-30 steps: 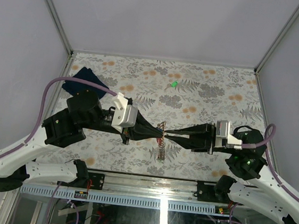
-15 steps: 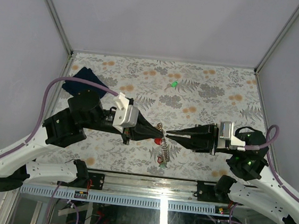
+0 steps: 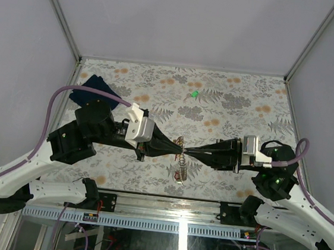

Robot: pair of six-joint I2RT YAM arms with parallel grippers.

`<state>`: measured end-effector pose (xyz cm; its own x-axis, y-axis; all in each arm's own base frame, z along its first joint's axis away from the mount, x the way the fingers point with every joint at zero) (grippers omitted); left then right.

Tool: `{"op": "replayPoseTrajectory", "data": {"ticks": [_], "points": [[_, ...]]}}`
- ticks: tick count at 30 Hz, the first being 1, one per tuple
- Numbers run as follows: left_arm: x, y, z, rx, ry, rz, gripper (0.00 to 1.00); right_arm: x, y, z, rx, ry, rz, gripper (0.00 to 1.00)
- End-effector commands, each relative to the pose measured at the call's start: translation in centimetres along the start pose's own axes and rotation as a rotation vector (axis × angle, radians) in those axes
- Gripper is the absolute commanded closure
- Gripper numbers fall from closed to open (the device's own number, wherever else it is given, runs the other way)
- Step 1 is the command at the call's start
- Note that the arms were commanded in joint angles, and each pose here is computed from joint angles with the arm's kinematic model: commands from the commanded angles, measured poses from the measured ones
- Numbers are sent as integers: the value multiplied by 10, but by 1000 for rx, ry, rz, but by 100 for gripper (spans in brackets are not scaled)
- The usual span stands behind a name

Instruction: Put the keys on the keyring

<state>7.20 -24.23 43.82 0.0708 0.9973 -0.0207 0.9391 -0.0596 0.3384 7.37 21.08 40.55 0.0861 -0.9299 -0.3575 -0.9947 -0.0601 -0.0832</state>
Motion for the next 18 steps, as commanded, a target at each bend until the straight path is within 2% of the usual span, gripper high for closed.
{"op": "replayPoseTrajectory", "data": {"ticks": [1,5,8,10,18], "points": [[3,5,-23,-54,-73,-19,100,-2,3,-11,24,-40,-23,91],[3,5,-22,-53,-73,-25,100,-3,3,-12,29,-42,-24,100],[4,6,-22,-51,-75,-45,81,1,2,-16,71,-65,4,100],[5,6,-21,-47,-81,-64,73,5,2,-20,115,-86,29,100],[7,11,-12,-11,-70,-148,69,15,8,-31,277,-118,20,100]]}}
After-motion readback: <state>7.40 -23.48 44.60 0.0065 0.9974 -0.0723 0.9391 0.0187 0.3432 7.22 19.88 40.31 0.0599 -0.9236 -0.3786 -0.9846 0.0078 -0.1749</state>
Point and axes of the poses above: each gripper's point midway between its finger pads, its own x axis back along the fingers, its own y axis along the line the jaws close on, z = x × y, the point moved 7 cm from there along x, back along the fingers, and after that the axes turned 12 degrees about -x, right-handed, at the moved point
